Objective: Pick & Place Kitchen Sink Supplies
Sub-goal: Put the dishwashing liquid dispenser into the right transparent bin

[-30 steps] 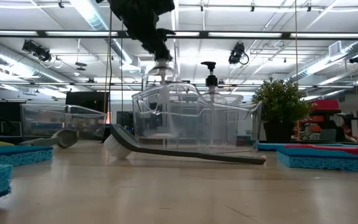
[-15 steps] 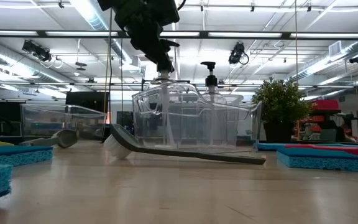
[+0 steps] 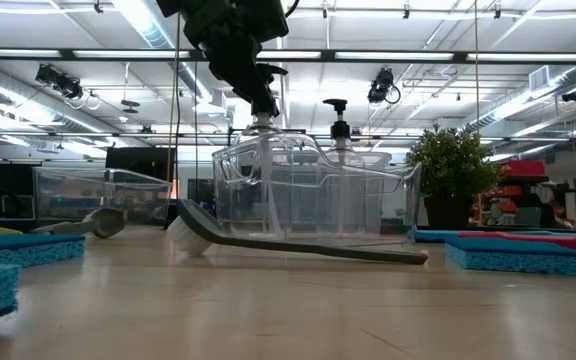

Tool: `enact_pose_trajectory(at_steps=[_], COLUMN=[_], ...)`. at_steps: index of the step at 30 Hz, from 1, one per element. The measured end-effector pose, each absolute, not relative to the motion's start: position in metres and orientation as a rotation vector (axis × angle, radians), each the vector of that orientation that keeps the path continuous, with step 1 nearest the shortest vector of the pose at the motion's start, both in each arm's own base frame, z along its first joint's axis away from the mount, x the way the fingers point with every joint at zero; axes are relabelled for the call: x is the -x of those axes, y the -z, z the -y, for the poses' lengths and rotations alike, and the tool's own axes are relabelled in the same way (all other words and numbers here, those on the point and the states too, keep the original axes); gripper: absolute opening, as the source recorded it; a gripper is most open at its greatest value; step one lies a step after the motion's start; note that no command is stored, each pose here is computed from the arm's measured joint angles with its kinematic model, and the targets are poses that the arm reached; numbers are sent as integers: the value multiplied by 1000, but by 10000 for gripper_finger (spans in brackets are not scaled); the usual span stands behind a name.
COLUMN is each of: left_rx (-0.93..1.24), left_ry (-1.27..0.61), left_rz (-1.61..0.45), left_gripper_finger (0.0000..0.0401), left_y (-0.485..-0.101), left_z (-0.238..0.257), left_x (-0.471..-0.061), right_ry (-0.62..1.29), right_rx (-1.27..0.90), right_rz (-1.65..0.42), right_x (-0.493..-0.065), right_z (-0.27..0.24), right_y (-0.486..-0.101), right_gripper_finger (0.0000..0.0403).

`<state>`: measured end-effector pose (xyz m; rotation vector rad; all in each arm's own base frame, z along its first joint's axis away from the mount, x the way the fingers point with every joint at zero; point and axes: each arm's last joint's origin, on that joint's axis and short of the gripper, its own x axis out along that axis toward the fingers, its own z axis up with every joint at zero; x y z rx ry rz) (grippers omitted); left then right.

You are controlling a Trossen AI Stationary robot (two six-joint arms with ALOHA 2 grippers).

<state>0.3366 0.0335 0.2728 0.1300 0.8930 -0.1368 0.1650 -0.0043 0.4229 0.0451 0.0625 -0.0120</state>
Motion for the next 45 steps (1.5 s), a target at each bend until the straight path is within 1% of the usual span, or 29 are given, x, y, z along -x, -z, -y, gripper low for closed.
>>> enact_pose_trajectory(at_steps=[6, 22, 25, 32, 35, 38, 45], left_rx=[-146, -143, -142, -140, -141, -151, -158], left_ry=[101, 100, 99, 96, 94, 74, 60], left_rz=[-901, -899, -897, -894, -896, -890, -901], left_gripper_finger=[167, 170, 185, 254, 274, 284, 286], left_y=[-273, -273, -273, -274, -277, -283, -316], left_z=[-35, -35, -35, -34, -34, -34, -34], left_x=[-336, -336, -336, -336, -333, -329, -324], right_ry=[12, 14, 14, 14, 14, 19, 66], right_rx=[-45, -44, -44, -44, -44, -41, -9], right_rz=[-63, -62, -62, -62, -62, -62, -69], right_x=[-165, -165, -165, -165, -165, -165, -165], right_z=[4, 4, 4, 4, 4, 4, 6], right_y=[-423, -423, -423, -423, -423, -423, -422], right_gripper_finger=[6, 6, 6, 6, 7, 6, 7])
